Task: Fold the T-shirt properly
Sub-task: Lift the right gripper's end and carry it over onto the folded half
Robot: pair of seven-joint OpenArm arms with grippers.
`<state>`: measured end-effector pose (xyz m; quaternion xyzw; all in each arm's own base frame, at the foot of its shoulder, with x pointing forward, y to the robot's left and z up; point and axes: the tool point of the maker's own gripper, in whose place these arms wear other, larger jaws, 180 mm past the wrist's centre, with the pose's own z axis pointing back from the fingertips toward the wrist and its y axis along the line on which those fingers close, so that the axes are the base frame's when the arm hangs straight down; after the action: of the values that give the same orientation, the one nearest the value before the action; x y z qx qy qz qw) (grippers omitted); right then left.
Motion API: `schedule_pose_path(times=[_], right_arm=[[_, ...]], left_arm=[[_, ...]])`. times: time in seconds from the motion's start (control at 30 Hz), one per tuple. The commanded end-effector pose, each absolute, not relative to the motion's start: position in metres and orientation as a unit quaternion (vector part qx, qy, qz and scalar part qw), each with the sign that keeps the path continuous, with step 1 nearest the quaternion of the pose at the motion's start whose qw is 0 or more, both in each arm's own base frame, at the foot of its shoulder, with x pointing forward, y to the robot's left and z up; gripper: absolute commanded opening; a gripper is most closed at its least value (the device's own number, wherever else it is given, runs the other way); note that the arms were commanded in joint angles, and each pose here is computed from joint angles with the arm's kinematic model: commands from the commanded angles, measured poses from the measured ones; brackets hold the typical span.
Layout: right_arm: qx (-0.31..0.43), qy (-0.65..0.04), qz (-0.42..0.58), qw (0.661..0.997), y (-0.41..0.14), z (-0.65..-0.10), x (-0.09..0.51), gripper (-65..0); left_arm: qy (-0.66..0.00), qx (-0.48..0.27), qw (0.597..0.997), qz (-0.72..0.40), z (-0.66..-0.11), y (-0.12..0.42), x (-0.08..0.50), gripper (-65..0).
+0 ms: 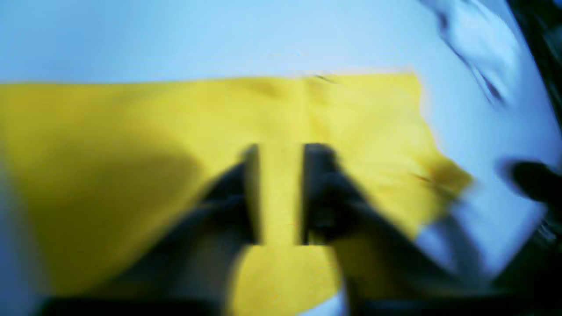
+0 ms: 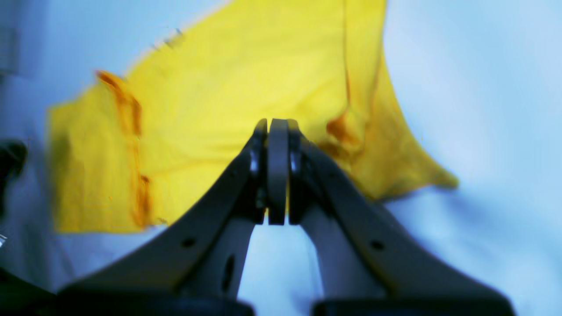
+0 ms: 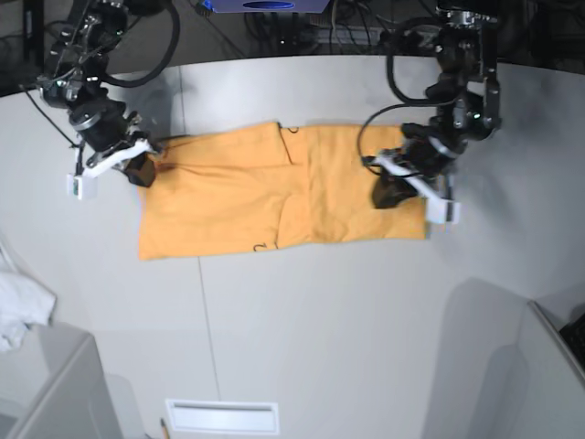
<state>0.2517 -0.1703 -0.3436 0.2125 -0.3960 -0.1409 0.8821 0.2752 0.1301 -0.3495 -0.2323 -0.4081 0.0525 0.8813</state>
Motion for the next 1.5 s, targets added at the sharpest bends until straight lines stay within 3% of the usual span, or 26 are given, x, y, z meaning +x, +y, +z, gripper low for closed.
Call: schedule_pose_path(times=[0.0, 0.03, 0.07, 0.13, 0.23, 0.33, 0.6, 0.73, 0.93, 1.3, 1.37, 1.47], right_arm=[[0.215, -0.42, -0.132, 0.872, -0.177, -0.328, 0.261, -65.0], [0.22, -0.414, -0.123, 0.875, -0.179, -0.326, 0.264, -65.0], [0.229, -0.402, -0.113, 0.879, -0.179, -0.325, 0.269, -58.2], [0.247, -0.377, -0.104, 0.887, -0.181, -0.326, 0.279, -35.6], [0.277, -0.34, -0.118, 0.891, -0.188, -0.336, 0.291, -10.5], [0.29, -0.317, -0.149, 0.891, -0.202, -0.351, 0.302, -2.1], [0.281, -0.248, -0.195, 0.907, -0.241, -0.391, 0.305, -3.0], [0.278, -0.202, -0.16, 0.925, -0.221, -0.413, 0.296, -3.9], [0.28, -0.166, -0.117, 0.938, -0.186, -0.439, 0.282, -15.8], [0.284, -0.16, -0.092, 0.941, -0.159, -0.455, 0.273, -17.6], [0.284, -0.16, -0.092, 0.941, -0.159, -0.455, 0.273, -24.9], [0.281, -0.161, -0.094, 0.942, -0.162, -0.454, 0.274, -45.9]], left_arm=[[-0.425, -0.22, 0.875, 0.067, -0.34, 0.149, 0.273, -65.0], [-0.43, -0.199, 0.877, 0.084, -0.34, 0.17, 0.268, -65.0], [-0.434, -0.176, 0.878, 0.099, -0.34, 0.192, 0.263, -65.0], [-0.438, -0.138, 0.879, 0.125, -0.338, 0.228, 0.251, -65.0], [-0.436, -0.085, 0.881, 0.161, -0.338, 0.273, 0.228, -65.0], [-0.434, -0.047, 0.882, 0.178, -0.335, 0.305, 0.205, -65.0], [-0.455, -0.006, 0.881, 0.133, -0.314, 0.343, 0.179, -65.0], [-0.442, 0.0, 0.884, 0.15, -0.323, 0.355, 0.17, -65.0], [-0.437, -0.006, 0.886, 0.155, -0.329, 0.354, 0.17, -65.0], [-0.376, 0.041, 0.923, 0.074, -0.368, 0.331, 0.182, -65.0], [-0.371, 0.035, 0.925, 0.072, -0.377, 0.322, 0.187, -65.0], [-0.375, 0.016, 0.925, 0.06, -0.38, 0.306, 0.199, -65.0]])
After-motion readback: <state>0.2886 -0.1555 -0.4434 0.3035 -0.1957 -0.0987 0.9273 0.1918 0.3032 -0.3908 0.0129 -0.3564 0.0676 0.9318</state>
